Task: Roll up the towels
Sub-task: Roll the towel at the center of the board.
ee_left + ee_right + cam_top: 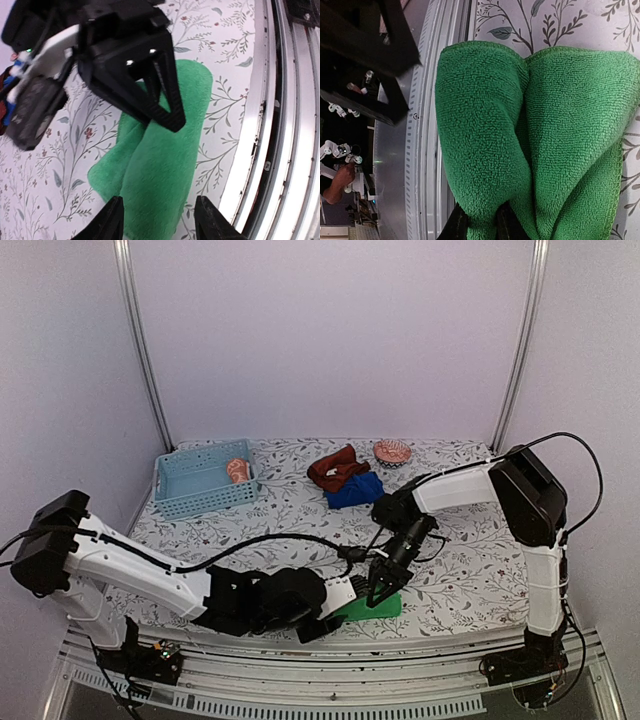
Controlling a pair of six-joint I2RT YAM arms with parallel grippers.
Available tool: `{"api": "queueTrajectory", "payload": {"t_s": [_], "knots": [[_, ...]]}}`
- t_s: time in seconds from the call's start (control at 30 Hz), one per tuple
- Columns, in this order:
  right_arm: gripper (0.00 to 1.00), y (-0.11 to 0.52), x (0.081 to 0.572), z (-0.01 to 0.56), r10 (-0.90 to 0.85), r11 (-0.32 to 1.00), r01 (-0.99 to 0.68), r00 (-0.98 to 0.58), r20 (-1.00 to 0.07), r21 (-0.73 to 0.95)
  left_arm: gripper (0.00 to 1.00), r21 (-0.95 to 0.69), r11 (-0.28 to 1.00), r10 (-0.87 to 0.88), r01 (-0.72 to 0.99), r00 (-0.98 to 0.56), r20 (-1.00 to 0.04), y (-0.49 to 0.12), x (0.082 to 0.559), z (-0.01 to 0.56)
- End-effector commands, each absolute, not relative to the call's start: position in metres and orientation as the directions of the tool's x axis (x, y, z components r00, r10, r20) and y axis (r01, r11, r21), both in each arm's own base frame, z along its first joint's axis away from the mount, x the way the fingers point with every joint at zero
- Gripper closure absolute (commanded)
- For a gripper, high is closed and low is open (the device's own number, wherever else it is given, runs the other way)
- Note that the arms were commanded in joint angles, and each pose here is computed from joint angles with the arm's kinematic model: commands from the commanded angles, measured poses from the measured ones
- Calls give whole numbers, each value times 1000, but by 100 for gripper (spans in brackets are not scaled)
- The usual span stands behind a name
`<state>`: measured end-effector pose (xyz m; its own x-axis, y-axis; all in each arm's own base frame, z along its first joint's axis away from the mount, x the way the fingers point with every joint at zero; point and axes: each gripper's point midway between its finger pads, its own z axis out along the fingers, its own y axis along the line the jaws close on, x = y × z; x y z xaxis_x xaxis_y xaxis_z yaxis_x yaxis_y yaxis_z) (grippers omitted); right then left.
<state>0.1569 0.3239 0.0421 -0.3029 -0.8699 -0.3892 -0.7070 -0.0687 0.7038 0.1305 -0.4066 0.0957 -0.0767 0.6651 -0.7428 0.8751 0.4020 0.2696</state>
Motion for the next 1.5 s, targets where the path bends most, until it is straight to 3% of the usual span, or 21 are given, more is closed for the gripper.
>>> {"api": "queueTrajectory", "payload": {"t_s": [0.0,0.5,0.67,0.97,1.47], "knots": [[88,299,141,13,-932,41,-639,-301,-200,768,49,319,239,753,917,33,-657,-431,116,72],[88,303,146,8,-931,58,-632,-314,-187,773,48,469,99,820,877,196,-538,-446,127,46],[88,304,148,4,-933,69,-629,-316,-175,774,48,513,111,820,851,213,-531,-452,132,51],[88,304,149,4,-932,70,-630,-317,-173,774,40,503,143,770,852,224,-598,-460,131,89],[82,305,146,12,-925,51,-630,-322,-201,775,43,412,112,839,904,136,-527,-453,147,27]]}}
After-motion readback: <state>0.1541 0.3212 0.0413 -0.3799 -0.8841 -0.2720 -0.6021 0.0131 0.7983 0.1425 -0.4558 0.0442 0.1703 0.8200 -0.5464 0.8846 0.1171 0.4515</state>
